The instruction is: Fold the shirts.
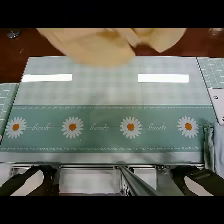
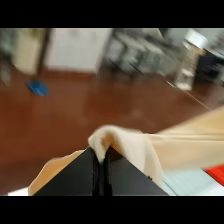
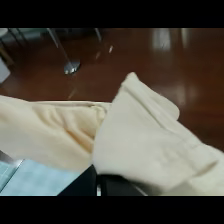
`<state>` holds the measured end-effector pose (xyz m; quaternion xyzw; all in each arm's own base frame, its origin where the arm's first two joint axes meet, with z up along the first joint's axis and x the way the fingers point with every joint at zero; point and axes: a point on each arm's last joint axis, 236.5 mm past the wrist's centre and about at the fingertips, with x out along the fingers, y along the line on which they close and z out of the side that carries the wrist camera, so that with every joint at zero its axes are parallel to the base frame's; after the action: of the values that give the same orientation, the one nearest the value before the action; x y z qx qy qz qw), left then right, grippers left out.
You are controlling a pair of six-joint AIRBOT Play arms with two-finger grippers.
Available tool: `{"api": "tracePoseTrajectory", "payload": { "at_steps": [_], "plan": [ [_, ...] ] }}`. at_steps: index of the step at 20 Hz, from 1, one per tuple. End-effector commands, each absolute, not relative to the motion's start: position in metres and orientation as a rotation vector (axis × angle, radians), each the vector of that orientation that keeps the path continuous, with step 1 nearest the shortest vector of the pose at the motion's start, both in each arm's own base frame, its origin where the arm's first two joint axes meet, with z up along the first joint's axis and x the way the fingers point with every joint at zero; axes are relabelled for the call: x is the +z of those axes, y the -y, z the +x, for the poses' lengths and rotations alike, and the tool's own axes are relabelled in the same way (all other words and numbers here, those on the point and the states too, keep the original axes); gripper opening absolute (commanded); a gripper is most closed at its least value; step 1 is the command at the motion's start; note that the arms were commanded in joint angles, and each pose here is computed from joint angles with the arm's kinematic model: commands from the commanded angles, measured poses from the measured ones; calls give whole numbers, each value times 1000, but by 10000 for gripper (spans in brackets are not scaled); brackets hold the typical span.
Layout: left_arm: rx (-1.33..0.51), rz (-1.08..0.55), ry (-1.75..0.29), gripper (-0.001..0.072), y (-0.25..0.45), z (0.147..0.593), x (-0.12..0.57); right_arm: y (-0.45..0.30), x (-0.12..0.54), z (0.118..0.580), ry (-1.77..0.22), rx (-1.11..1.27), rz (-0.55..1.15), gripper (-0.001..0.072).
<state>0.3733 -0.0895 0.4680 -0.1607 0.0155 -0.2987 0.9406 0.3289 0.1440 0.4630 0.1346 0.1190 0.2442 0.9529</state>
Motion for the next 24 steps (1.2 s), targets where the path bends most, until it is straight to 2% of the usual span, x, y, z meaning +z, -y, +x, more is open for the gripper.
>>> {"api": "tracePoseTrajectory", "payload": {
  "at_steps": [1,4,6,8,10,13,17,21,24],
  "plan": [
    [-371,-142,231,30,55,292,552,-89,534,238,-17,373,169,19],
    [-235,-3,320,30,49,230,574,-64,531,186,-11,307,131,19],
    [-138,91,340,30,45,200,577,-54,509,165,-94,279,110,19],
    [-68,105,287,31,37,186,563,-43,477,153,-222,234,100,19],
    [-39,117,177,31,30,192,529,-31,446,154,-331,173,103,19],
    [-43,-9,17,31,15,225,461,-20,387,168,-508,83,144,19],
    [-93,-179,-318,31,10,267,319,-22,294,205,-743,3,179,19],
    [-100,-319,-602,31,7,293,177,-28,218,272,-793,-37,179,19],
    [-53,-419,-694,31,-4,310,109,-20,172,324,-866,-101,152,18]
  ]
}}
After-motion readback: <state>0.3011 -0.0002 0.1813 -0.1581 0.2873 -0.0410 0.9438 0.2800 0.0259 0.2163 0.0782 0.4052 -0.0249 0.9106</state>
